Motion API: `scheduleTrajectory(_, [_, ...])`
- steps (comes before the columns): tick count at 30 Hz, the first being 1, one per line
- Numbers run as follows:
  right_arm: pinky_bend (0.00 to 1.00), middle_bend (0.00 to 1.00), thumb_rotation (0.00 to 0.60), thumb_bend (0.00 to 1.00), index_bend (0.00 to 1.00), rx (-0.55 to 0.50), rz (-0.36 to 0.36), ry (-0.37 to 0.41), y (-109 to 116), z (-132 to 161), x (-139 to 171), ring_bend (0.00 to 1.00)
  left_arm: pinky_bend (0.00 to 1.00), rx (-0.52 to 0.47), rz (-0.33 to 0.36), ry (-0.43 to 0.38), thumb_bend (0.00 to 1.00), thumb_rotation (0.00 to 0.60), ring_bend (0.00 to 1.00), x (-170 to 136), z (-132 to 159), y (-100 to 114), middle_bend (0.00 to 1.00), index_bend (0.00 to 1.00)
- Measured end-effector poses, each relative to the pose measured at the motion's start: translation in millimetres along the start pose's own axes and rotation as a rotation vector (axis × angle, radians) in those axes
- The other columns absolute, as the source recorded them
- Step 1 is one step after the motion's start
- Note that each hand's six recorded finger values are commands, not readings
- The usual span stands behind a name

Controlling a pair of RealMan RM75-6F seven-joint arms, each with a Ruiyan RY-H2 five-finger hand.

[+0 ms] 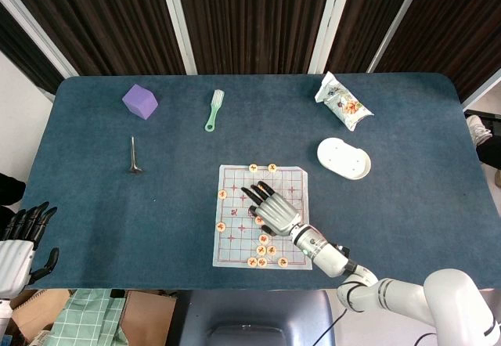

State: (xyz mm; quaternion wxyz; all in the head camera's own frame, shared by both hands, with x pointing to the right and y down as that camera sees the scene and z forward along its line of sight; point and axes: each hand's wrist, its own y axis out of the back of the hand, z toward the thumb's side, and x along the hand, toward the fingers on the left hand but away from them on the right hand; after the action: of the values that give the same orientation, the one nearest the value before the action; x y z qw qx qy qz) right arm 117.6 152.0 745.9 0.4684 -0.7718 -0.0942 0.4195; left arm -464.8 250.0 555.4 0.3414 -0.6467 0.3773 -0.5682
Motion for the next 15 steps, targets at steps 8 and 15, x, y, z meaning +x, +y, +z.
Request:
scheduleTrajectory(8, [0.00,0.08,0.600,0.45,0.68,0.013,-0.006,-0.014,-0.5,-0.8,-1.2,0.00,0.03,-0.005,0.001,0.003,0.46,0.600,0.00,-0.8,-1.7,1.2,0.00,0.00])
scheduleTrajectory(15, [0.00,0.09,0.600,0.45,0.69,-0.008,-0.021,-0.023,4.3,-2.8,-1.7,0.00,0.03,-0.007,0.004,0.002,0.46,0.600,0.00,-1.7,-2.1,2.3,0.00,0.00])
